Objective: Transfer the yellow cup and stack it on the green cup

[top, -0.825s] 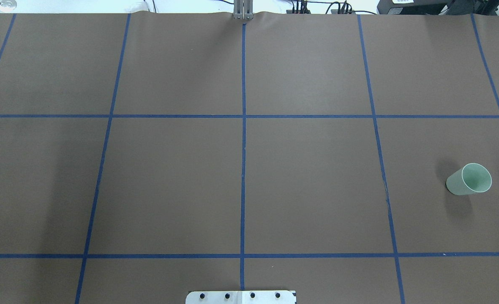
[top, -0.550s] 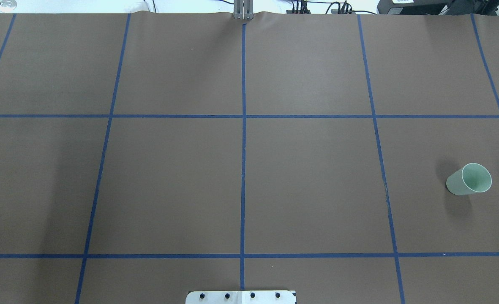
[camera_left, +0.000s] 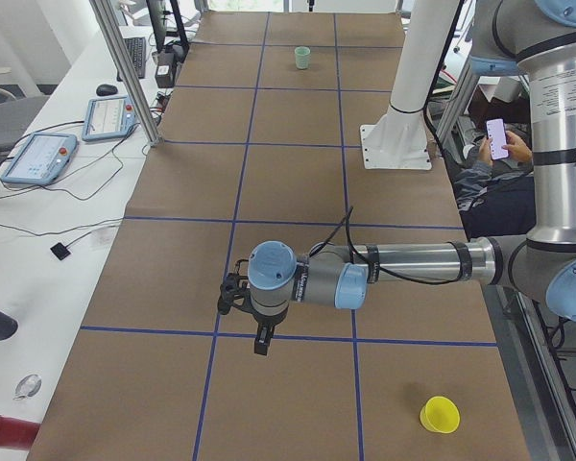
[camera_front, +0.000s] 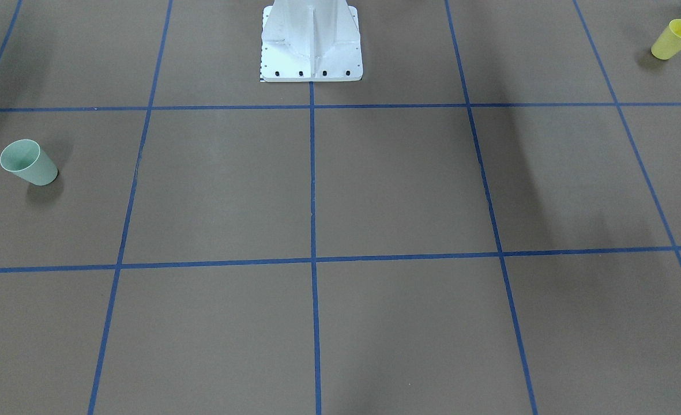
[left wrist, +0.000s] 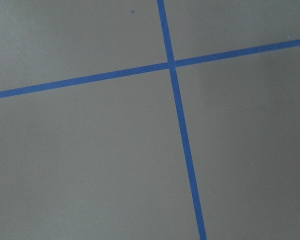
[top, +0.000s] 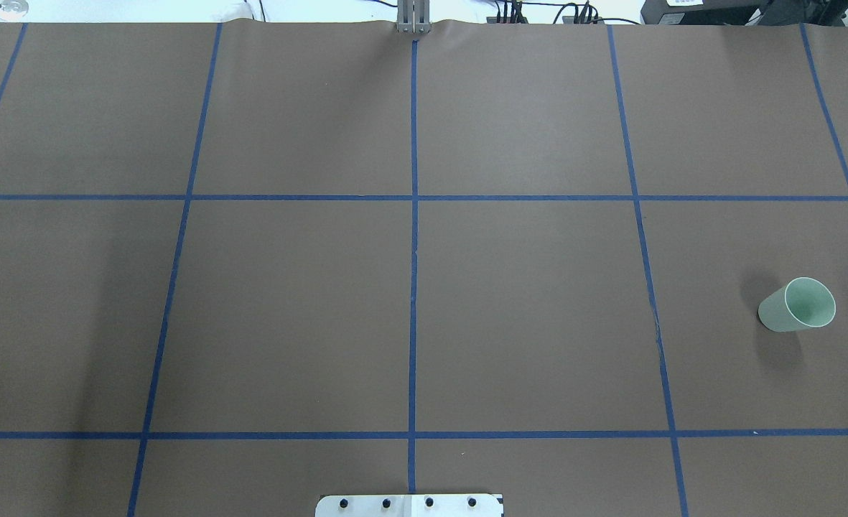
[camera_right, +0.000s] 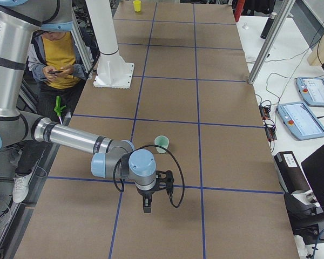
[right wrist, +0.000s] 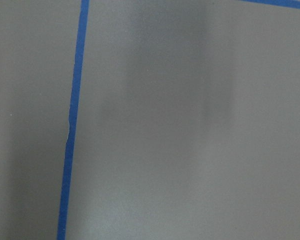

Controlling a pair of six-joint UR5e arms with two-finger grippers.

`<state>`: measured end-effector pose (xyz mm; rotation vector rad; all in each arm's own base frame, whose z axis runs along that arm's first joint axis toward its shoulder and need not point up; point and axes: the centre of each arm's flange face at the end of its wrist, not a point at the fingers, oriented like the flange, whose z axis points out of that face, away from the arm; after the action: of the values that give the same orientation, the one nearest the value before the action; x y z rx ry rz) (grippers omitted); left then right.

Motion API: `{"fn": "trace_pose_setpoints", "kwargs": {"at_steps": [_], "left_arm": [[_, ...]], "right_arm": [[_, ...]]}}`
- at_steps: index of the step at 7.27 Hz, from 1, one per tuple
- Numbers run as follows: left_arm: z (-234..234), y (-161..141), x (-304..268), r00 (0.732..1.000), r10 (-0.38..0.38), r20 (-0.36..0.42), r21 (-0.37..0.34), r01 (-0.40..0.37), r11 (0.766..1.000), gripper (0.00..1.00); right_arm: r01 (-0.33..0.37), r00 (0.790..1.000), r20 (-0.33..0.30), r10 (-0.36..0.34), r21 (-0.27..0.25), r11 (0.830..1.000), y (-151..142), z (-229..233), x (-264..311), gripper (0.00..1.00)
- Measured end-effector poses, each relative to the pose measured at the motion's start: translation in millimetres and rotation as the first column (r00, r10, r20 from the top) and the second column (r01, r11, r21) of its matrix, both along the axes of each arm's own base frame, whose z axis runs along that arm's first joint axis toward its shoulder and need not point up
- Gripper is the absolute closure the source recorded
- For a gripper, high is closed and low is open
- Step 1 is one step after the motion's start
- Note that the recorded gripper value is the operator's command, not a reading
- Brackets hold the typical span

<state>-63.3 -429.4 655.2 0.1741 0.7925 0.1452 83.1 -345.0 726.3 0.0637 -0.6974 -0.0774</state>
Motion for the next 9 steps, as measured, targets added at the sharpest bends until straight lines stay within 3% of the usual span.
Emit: {"fn": "trace_pose_setpoints", "kwargs": {"at_steps": [2, 4, 5, 7, 9], "left_arm": [[-18, -10, 0, 1.0, -0.003, 0.003, 0.121, 0.002, 0.993, 0.0], [-40, -23, -1, 1.0, -0.008, 0.005, 0.277, 0.006, 0.961, 0.0], [-53, -33, -1, 1.0, -0.01, 0.001, 0.309, 0.009, 0.951, 0.0], [-63, -37, -2, 0.998, -0.059, -0.024, 0.271, 0.063, 0.961, 0.0], [-86, -33, -4, 0.989, -0.135, -0.058, 0.26, 0.146, 0.954, 0.0]], "right_arm": [[-0.001, 1.0, -0.002, 0.002, 0.039, 0.999, -7, -15, 0, 0.0], [-0.002, 1.0, 0.003, 0.002, 0.097, 0.995, -11, -26, 0, 0.0], [-0.003, 1.0, 0.021, 0.001, 0.125, 0.992, -13, -29, -1, 0.0], [-0.006, 0.998, 0.06, -0.003, 0.144, 0.99, -17, -33, -4, 0.0], [-0.005, 0.997, 0.072, -0.005, 0.14, 0.99, -16, -30, -5, 0.0]]}}
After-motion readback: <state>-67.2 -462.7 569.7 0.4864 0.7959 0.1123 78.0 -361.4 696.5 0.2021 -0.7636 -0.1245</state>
